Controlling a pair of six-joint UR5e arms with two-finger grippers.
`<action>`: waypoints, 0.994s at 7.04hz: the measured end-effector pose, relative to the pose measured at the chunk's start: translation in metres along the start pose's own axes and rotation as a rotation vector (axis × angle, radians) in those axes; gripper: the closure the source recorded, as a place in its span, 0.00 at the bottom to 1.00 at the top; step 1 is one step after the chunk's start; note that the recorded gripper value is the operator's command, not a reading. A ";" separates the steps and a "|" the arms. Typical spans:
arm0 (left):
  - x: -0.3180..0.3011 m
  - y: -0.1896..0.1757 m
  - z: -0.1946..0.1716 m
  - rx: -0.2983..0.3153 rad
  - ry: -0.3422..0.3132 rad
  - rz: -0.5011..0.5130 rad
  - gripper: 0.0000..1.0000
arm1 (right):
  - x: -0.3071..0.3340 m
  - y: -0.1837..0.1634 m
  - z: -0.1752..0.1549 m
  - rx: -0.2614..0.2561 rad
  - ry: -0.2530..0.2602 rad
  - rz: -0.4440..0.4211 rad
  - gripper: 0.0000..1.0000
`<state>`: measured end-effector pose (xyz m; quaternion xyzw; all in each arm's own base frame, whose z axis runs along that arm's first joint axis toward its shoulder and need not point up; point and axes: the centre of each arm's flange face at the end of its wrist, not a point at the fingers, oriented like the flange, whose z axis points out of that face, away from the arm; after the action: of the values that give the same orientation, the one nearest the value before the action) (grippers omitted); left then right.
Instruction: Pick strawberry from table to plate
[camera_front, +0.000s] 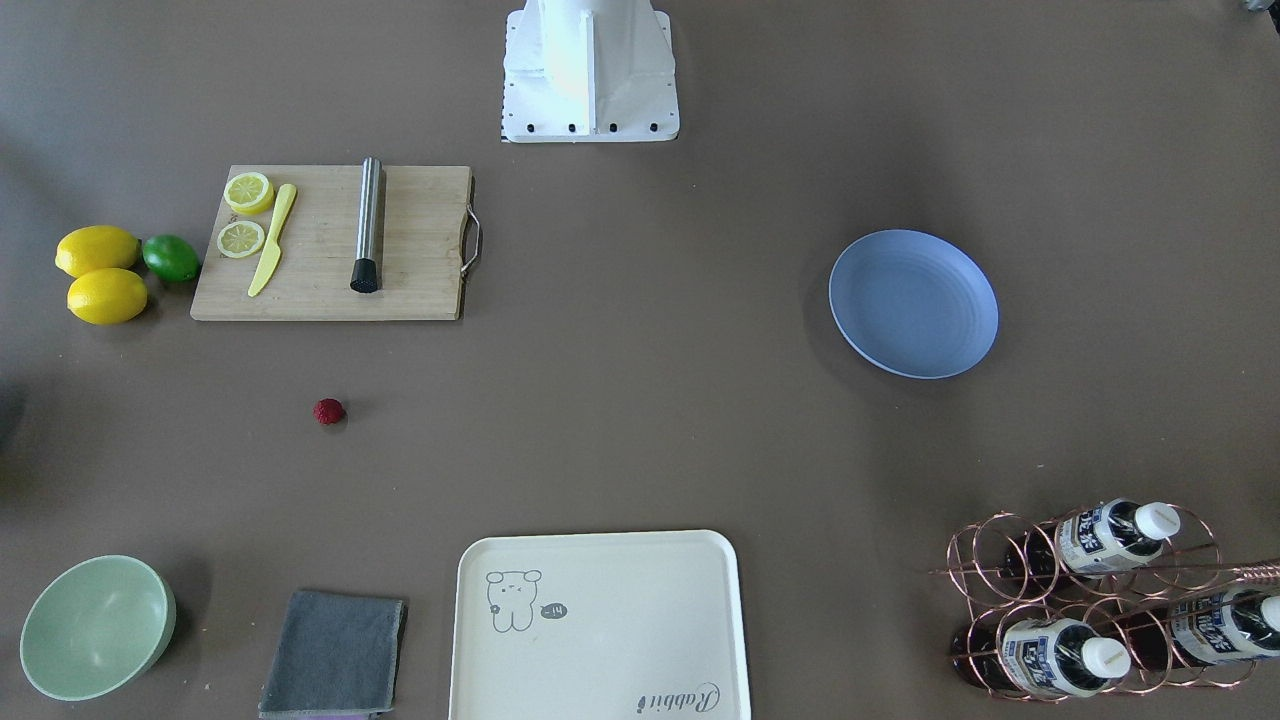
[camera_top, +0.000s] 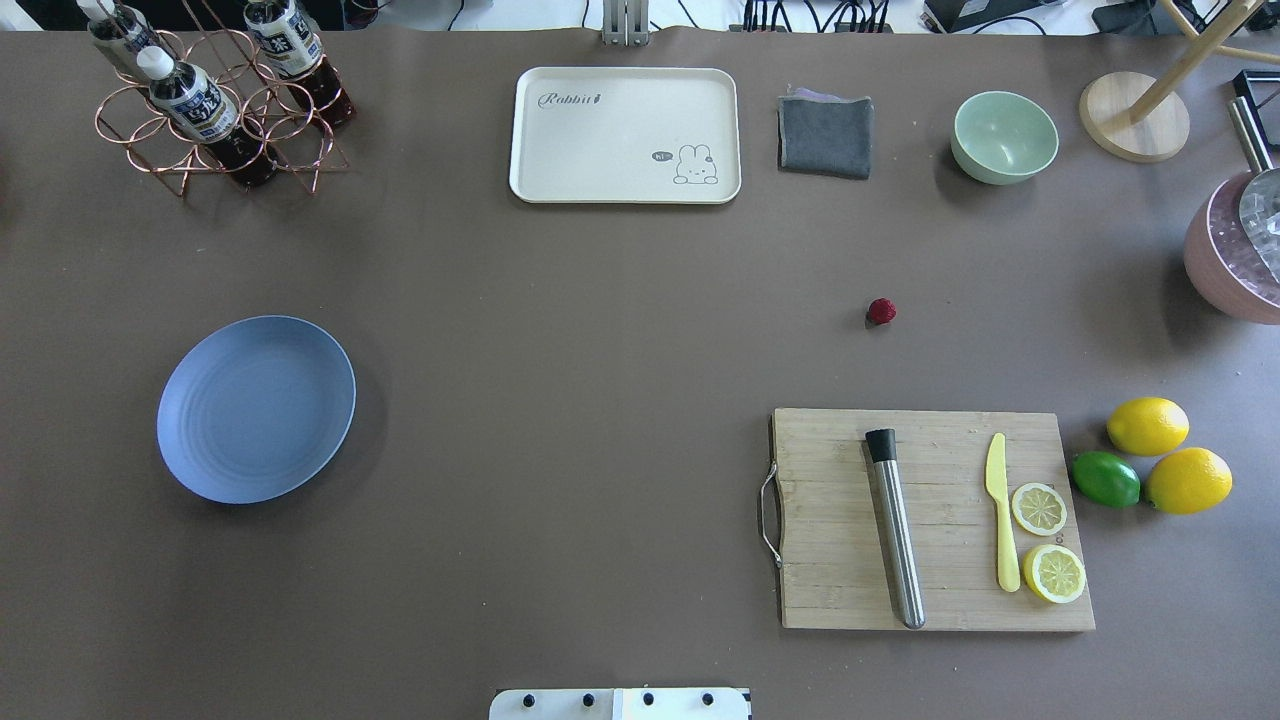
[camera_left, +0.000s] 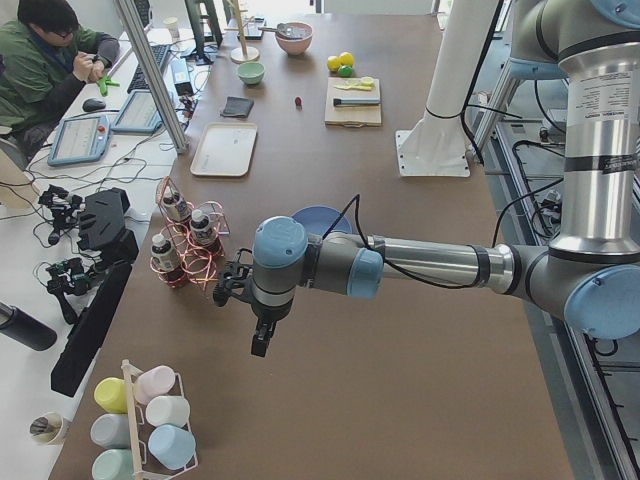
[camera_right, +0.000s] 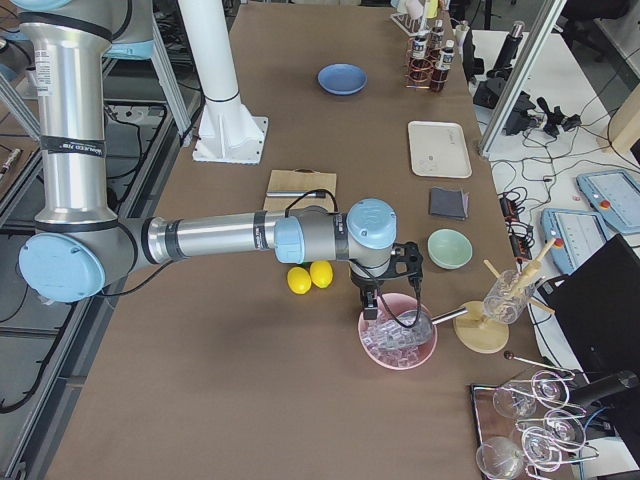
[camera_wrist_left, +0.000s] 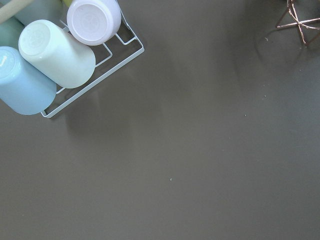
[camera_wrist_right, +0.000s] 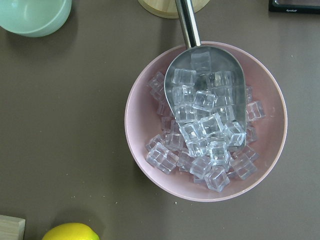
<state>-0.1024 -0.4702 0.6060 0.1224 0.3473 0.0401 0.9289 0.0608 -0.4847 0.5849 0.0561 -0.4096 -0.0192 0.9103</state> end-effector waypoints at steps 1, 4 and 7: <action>-0.001 0.001 0.001 -0.002 0.001 -0.002 0.02 | -0.001 0.000 -0.001 0.002 -0.001 0.000 0.00; -0.005 0.004 0.010 -0.020 0.001 -0.009 0.02 | -0.006 -0.005 -0.005 0.011 -0.005 -0.004 0.00; -0.005 0.003 0.014 -0.027 0.004 -0.009 0.02 | -0.007 -0.006 -0.006 0.012 -0.006 -0.005 0.00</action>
<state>-0.0968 -0.4705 0.6202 0.1082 0.3492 0.0409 0.9299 0.0605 -0.4898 0.5755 0.0626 -0.4121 -0.0194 0.9088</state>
